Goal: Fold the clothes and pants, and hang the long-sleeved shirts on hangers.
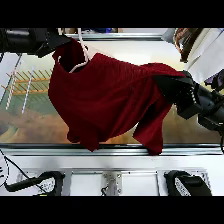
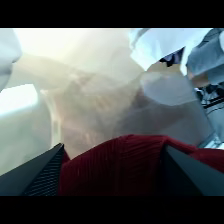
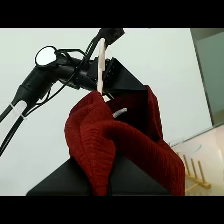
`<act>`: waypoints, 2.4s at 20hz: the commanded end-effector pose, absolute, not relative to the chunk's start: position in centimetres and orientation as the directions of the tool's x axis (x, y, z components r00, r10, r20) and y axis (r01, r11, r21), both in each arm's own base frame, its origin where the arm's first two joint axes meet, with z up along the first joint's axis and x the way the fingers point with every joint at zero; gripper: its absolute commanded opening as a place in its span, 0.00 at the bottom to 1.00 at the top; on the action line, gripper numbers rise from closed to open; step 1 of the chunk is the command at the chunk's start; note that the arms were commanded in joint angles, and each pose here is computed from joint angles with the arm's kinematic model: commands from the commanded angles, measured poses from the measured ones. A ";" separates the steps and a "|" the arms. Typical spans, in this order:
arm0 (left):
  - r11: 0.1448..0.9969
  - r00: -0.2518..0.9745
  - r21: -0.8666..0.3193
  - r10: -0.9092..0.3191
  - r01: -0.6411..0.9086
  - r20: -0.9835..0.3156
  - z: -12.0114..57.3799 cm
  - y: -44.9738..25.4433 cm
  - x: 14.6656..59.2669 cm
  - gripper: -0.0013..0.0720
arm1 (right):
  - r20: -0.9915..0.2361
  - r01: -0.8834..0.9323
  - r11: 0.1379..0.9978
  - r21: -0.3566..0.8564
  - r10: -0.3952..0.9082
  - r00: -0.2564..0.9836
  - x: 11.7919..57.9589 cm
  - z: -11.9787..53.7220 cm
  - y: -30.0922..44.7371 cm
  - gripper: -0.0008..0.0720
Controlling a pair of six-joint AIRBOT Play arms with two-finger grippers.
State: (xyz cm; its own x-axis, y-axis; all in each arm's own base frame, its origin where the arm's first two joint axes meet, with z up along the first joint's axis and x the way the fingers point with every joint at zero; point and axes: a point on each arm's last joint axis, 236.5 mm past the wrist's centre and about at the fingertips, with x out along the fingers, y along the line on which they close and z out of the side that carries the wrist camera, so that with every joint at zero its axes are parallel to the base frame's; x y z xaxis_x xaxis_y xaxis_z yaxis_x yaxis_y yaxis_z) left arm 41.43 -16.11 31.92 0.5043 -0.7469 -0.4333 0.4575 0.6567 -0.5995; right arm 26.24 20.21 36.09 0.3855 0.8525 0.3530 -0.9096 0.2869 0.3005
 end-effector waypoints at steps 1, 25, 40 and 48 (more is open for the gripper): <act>0.575 0.438 -0.668 -0.811 0.472 -0.389 31.8 -17.6 41.4 0.88 | 0.350 -0.910 0.289 0.298 0.853 0.386 26.2 36.0 20.2 0.04; 0.338 0.528 -0.835 -0.847 0.435 -0.067 35.4 -13.5 48.6 0.85 | 0.379 -0.849 0.464 0.255 0.759 0.529 28.7 37.1 15.0 0.04; 0.676 0.637 -0.445 -0.725 0.588 -0.260 39.1 -15.5 40.9 0.06 | 0.529 0.397 0.914 0.089 -0.381 0.758 22.2 44.4 -16.9 0.04; 0.671 0.607 -0.406 -0.739 0.621 -0.292 38.1 -17.5 40.6 0.06 | 0.547 0.765 0.634 0.119 -0.684 0.482 14.8 47.6 -23.1 0.04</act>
State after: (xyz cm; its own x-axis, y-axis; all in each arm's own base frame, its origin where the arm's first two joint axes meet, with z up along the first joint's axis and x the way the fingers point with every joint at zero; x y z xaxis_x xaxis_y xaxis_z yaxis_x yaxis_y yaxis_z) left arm 40.57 -17.25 38.37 0.6076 -0.7430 -0.2805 0.6156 0.6638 -0.4248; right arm 17.28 -20.90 46.68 0.5811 -0.5893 0.5613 0.6468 0.7530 0.1210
